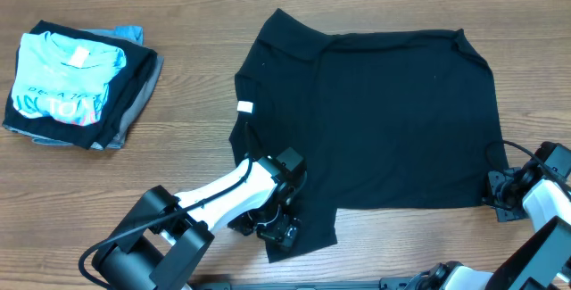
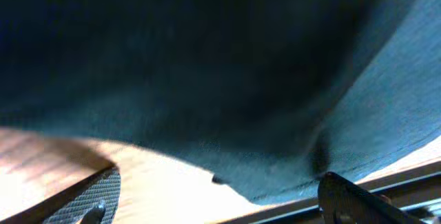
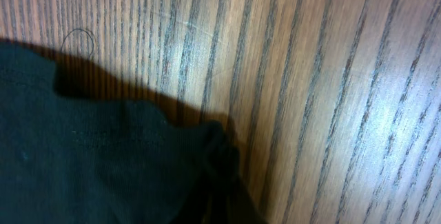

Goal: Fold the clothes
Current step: 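Fold the shirt's bottom half upward toward the collar with both grippers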

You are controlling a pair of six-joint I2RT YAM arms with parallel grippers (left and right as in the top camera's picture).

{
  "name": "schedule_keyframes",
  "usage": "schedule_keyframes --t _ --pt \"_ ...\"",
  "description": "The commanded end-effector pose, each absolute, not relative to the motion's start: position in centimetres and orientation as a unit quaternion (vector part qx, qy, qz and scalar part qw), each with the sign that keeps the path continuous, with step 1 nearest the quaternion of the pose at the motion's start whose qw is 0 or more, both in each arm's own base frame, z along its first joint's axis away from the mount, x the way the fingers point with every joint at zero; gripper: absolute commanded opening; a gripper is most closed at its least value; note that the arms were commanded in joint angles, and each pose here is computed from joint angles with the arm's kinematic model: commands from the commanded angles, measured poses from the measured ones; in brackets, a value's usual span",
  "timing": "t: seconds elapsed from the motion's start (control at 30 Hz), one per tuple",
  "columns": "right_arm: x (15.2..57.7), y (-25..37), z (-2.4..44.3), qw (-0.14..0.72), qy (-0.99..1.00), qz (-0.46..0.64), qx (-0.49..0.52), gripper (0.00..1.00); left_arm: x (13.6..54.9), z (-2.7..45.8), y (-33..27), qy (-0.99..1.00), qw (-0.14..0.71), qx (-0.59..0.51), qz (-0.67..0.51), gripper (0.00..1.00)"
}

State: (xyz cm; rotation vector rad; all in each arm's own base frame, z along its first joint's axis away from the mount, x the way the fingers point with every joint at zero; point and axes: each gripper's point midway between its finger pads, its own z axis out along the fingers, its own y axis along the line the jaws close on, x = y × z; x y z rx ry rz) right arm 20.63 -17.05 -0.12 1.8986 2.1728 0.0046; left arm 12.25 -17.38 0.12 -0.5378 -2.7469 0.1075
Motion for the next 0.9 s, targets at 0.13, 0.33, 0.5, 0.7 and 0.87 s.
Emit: schedule_keyframes --t 0.13,0.33,0.5,0.7,0.87 --pt "20.26 -16.52 -0.66 0.117 0.749 0.007 0.652 0.04 13.03 0.15 -18.55 -0.969 0.143 -0.19 0.059 0.91" --pt "20.33 -16.42 -0.66 0.117 0.75 0.011 0.651 0.04 13.17 0.12 -18.72 -0.971 0.14 -0.181 0.061 0.86" --pt "20.41 -16.32 -0.66 0.117 0.75 0.014 0.651 0.04 13.13 0.13 -18.89 -0.971 0.141 -0.182 0.065 0.8" --pt "20.41 -16.32 -0.66 0.117 0.75 0.014 0.651 0.04 13.39 0.08 -19.15 -0.971 0.135 -0.183 0.07 0.59" --pt "20.41 -16.32 -0.66 0.117 0.75 0.014 0.651 0.04 13.27 0.13 -19.29 -0.971 0.138 -0.183 0.074 0.39"
